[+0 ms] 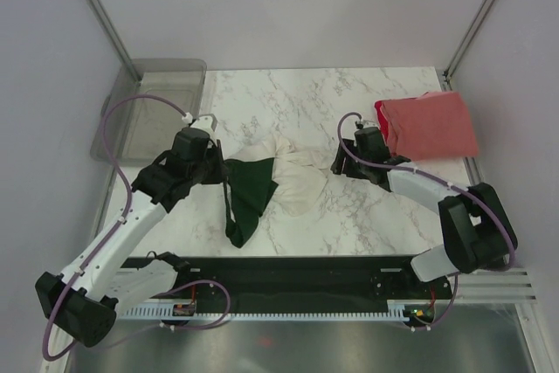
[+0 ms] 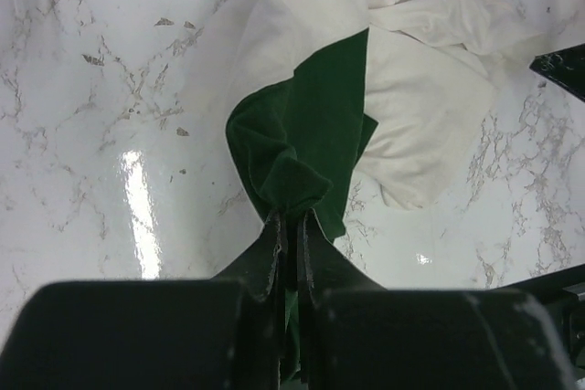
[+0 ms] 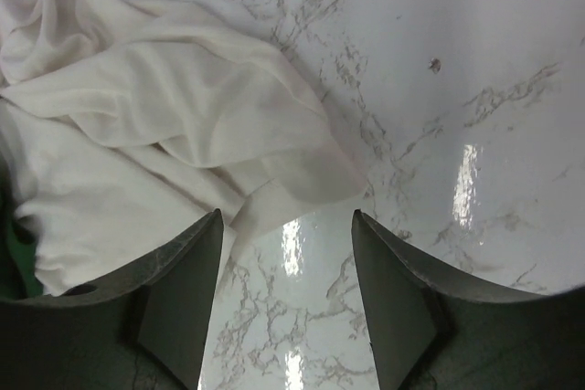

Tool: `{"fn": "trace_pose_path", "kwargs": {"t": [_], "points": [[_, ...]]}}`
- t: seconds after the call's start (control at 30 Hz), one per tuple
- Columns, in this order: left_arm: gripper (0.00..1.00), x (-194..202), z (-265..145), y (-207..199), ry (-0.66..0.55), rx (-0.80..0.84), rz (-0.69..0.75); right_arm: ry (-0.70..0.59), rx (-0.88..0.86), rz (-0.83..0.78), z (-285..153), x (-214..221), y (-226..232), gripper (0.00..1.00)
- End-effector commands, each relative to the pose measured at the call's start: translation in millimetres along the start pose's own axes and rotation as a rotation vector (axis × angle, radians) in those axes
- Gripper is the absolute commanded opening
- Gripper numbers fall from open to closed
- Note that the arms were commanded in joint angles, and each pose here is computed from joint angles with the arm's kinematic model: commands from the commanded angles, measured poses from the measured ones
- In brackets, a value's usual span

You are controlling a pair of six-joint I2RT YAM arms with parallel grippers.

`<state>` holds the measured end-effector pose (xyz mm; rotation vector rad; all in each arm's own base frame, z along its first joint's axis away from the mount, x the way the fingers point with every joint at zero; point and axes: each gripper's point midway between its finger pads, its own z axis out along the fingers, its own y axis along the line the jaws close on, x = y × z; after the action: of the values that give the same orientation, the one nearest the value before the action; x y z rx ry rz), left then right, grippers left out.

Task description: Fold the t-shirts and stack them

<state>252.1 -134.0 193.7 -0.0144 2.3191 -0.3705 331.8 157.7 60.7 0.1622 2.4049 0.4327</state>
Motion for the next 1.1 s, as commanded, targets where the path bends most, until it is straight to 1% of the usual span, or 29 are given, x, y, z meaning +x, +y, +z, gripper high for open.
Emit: {"fn": "trace_pose_path", "kwargs": {"t": [0.0, 0.07, 0.17, 0.23, 0.27, 0.3, 0.33, 0.37, 0.43, 0.47, 0.53, 0.57, 0.6, 0.63, 0.67, 0.7, 0.73, 0.77, 0.8, 0.83, 0.87, 0.9, 0.93, 0.97, 1.0, 1.03, 1.07], "points": [[0.02, -27, -10, -12, -0.107, 0.055, -0.021, -0.09, 0.04, -0.018, 12, -33, 3, 0.66], [0.02, -30, -13, -10, -0.114, 0.047, -0.018, -0.096, 0.097, -0.022, 20, -34, -6, 0.66], [0.02, -36, -18, -9, -0.126, 0.038, -0.012, -0.091, 0.137, -0.046, 34, -34, -13, 0.65], [0.02, -38, -18, -7, -0.128, 0.026, -0.014, -0.079, 0.149, -0.062, 41, -33, -14, 0.6], [0.02, -40, -18, -3, -0.138, 0.006, -0.02, -0.07, 0.161, -0.076, 47, -33, -15, 0.44], [0.02, -41, -18, -1, -0.142, -0.002, -0.029, -0.063, 0.163, -0.08, 48, -32, -16, 0.32], [0.02, -42, -18, 0, -0.145, -0.007, -0.034, -0.058, 0.162, -0.085, 49, -31, -16, 0.18], [0.02, -45, -18, 3, -0.155, -0.021, -0.046, -0.079, 0.179, -0.081, 47, -38, -17, 0.0], [0.02, -50, -18, 5, -0.164, -0.028, -0.062, -0.102, 0.206, -0.068, 39, -44, -20, 0.0], [0.02, -53, -15, 7, -0.16, -0.032, -0.074, -0.137, 0.206, -0.06, 31, -57, -17, 0.0], [0.02, -62, -14, 2, -0.165, -0.017, -0.088, -0.157, 0.243, -0.061, 18, -70, -20, 0.0], [0.02, -62, -6, -1, -0.144, -0.016, -0.099, -0.202, 0.236, -0.046, 7, -91, -15, 0.0], [0.02, -66, -4, -3, -0.144, -0.014, -0.106, -0.199, 0.242, -0.043, -2, -96, -15, 0.0], [0.02, -77, -6, -7, -0.164, -0.006, -0.108, -0.214, 0.24, -0.04, -10, -106, -14, 0.0], [0.02, -84, -4, -4, -0.175, -0.03, -0.101, -0.273, 0.222, -0.023, -28, -132, -8, 0.0], [0.02, -93, -8, -3, -0.191, -0.039, -0.098, -0.272, 0.226, -0.023, -40, -137, -9, 0.0], [0.02, -116, -24, -6, -0.249, -0.032, -0.105, -0.291, 0.218, -0.032, -51, -148, -7, 0.0], [0.02, -125, -33, 4, -0.266, -0.069, -0.096, -0.359, 0.203, -0.023, -79, -172, -3, 0.0], [0.02, -136, -49, 8, -0.307, -0.09, -0.09, -0.369, 0.209, -0.029, -93, -175, -4, 0.0], [0.02, -158, -74, 10, -0.378, -0.112, -0.093, -0.403, 0.221, -0.03, -109, -184, -6, 0.0], [0.02, -169, -92, 24, -0.429, -0.195, -0.085, -0.48, 0.218, -0.024, -143, -199, -4, 0.0], [0.02, -170, -113, 32, -0.449, -0.234, -0.078, -0.498, 0.228, -0.022, -160, -201, -6, 0.0], [0.02, -184, -142, 34, -0.522, -0.246, -0.085, -0.536, 0.228, -0.017, -178, -206, -5, 0.0], [0.02, -189, -160, 42, -0.563, -0.291, -0.08, -0.621, 0.223, -0.001, -215, -217, -4, 0.0], [0.02, -190, -175, 45, -0.585, -0.303, -0.082, -0.647, 0.223, 0.002, -232, -218, -4, 0.0], [0.02, -195, -209, 46, -0.664, -0.289, -0.102, -0.687, 0.213, 0.011, -250, -221, -2, 0.0], [0.02, -196, -225, 48, -0.702, -0.286, -0.108, -0.764, 0.196, 0.033, -286, -227, 0, 0.0]]}}
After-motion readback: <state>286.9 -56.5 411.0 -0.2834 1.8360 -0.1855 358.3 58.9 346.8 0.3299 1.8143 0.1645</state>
